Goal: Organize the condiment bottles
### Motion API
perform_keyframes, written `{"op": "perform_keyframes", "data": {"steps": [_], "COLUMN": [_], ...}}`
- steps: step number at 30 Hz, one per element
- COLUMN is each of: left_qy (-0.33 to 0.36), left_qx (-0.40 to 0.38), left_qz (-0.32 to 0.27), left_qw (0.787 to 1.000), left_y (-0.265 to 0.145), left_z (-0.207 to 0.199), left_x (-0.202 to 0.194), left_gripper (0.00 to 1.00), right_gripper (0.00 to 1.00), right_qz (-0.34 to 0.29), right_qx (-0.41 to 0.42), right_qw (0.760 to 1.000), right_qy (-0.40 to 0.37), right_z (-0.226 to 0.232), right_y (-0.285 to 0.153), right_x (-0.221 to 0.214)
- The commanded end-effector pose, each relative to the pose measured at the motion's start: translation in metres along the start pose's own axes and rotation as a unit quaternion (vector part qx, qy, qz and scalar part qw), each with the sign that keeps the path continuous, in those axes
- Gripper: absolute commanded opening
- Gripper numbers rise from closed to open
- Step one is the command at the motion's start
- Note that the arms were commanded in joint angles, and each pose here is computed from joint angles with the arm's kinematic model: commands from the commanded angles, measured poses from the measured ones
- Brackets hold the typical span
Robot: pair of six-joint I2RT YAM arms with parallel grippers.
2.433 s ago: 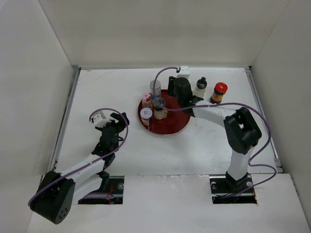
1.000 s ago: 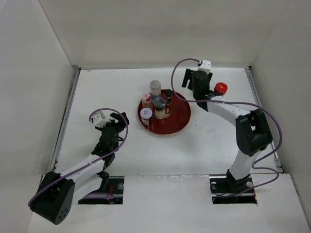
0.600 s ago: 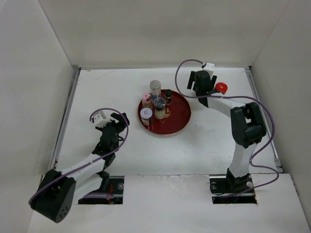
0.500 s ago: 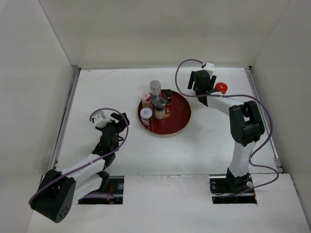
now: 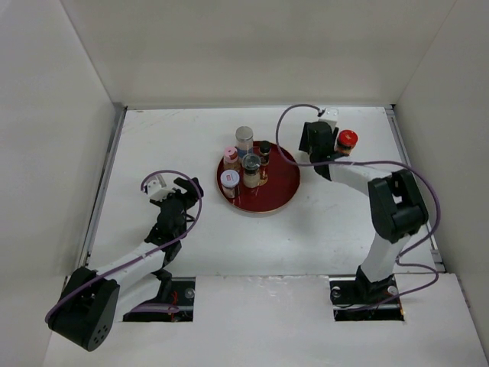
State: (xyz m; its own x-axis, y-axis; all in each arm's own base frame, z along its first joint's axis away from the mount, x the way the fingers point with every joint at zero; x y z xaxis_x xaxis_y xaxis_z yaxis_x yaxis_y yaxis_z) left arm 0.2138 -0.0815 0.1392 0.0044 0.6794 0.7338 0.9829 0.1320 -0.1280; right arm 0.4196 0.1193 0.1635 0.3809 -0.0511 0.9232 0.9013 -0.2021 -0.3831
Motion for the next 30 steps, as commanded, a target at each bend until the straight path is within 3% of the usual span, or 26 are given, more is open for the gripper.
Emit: {"op": "perform_keyframes", "data": {"steps": [1, 12, 24, 25, 30], "left_qy": [-0.023, -0.024, -0.024, -0.024, -0.026], "left_qx": [-0.024, -0.027, -0.029, -0.029, -0.03], "left_qz": [-0.017, -0.017, -0.017, -0.017, -0.017], "left_qw": [0.999, 0.999, 0.999, 0.999, 0.999], "left_y": [0.002, 0.001, 0.0, 0.0, 0.0], "left_z": [-0.011, -0.012, -0.012, -0.012, -0.013], "left_x": [0.008, 0.009, 0.008, 0.008, 0.009], "left_gripper": [0.73, 0.73, 0.73, 0.73, 0.73], "right_gripper": [0.55, 0.57, 0.59, 0.62, 0.94], "right_qz": [-0.1, -0.087, -0.037, -0.037, -0.048], "right_qx": [0.051, 0.166, 0.242, 0.242, 0.243], "right_qw": [0.993, 0.982, 0.969, 0.969, 0.969], "right_qy": [0.048, 0.028, -0.019, -0.021, -0.019], "right_z": [0.016, 0.06, 0.115, 0.116, 0.107], "right_y": [-0.061, -0.167, -0.194, -0.195, -0.204], "right_x": [0.046, -0.006, -0.061, -0.062, -0.054]}}
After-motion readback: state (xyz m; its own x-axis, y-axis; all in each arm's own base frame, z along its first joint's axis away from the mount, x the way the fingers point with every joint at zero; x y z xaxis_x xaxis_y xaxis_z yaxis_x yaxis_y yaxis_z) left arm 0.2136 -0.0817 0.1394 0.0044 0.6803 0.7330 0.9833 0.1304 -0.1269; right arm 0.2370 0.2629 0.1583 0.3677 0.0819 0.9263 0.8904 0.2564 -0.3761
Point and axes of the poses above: each gripper's point midway between its finger pads, its own y axis out along the fingers, its own z axis along the line the jaws close on, x = y × z, the point moved 10 cm from there along -y, back along the fingers, and after that the axes turned 5 degrees about -y, right-handed, at the moved point
